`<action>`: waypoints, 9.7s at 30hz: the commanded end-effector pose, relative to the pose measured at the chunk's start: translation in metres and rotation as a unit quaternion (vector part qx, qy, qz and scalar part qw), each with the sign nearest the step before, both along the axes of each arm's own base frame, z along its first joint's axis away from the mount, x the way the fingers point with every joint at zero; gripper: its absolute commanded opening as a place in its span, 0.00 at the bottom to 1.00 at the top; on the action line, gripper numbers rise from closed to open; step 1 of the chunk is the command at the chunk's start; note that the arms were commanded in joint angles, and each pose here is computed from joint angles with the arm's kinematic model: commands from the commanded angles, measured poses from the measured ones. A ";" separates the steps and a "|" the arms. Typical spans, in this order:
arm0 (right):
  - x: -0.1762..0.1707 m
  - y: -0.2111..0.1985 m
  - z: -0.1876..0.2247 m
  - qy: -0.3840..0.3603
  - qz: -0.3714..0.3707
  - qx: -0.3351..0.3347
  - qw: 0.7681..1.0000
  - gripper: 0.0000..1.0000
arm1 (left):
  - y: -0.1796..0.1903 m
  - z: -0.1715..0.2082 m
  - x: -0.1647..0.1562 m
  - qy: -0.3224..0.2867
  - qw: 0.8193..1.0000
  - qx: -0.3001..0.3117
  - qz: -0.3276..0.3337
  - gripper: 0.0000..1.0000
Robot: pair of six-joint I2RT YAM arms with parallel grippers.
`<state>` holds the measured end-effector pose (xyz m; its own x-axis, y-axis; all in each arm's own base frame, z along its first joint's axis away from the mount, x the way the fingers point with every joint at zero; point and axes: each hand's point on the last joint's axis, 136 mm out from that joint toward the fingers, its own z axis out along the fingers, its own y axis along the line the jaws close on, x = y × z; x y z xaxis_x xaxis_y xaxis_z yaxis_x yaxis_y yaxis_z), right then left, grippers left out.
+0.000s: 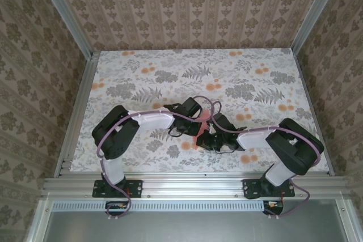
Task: Fold a paper plane with a square sheet of paper (pick it up from the middle)
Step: Third fold the triangle at the center of the table.
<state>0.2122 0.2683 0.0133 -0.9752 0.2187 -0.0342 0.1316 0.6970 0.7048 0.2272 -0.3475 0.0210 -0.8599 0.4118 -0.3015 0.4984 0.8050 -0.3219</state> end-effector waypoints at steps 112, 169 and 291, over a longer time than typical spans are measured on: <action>0.062 -0.035 0.026 -0.035 -0.047 0.004 0.998 0.08 | -0.002 -0.002 -0.004 0.007 1.000 0.018 -0.019 0.02; 0.097 -0.074 0.007 -0.025 -0.077 -0.010 0.997 0.10 | -0.002 0.011 -0.004 -0.001 1.000 0.019 -0.025 0.04; 0.053 -0.085 0.037 -0.032 -0.200 -0.004 0.979 0.04 | -0.015 0.038 -0.061 -0.118 0.990 0.074 -0.027 0.42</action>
<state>0.2657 0.1861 0.0581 -0.8234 0.5562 -0.1122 0.3112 0.6080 0.7304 0.1638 -0.3652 0.0582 -0.7524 0.5031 -0.4253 0.6026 0.7864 -0.1357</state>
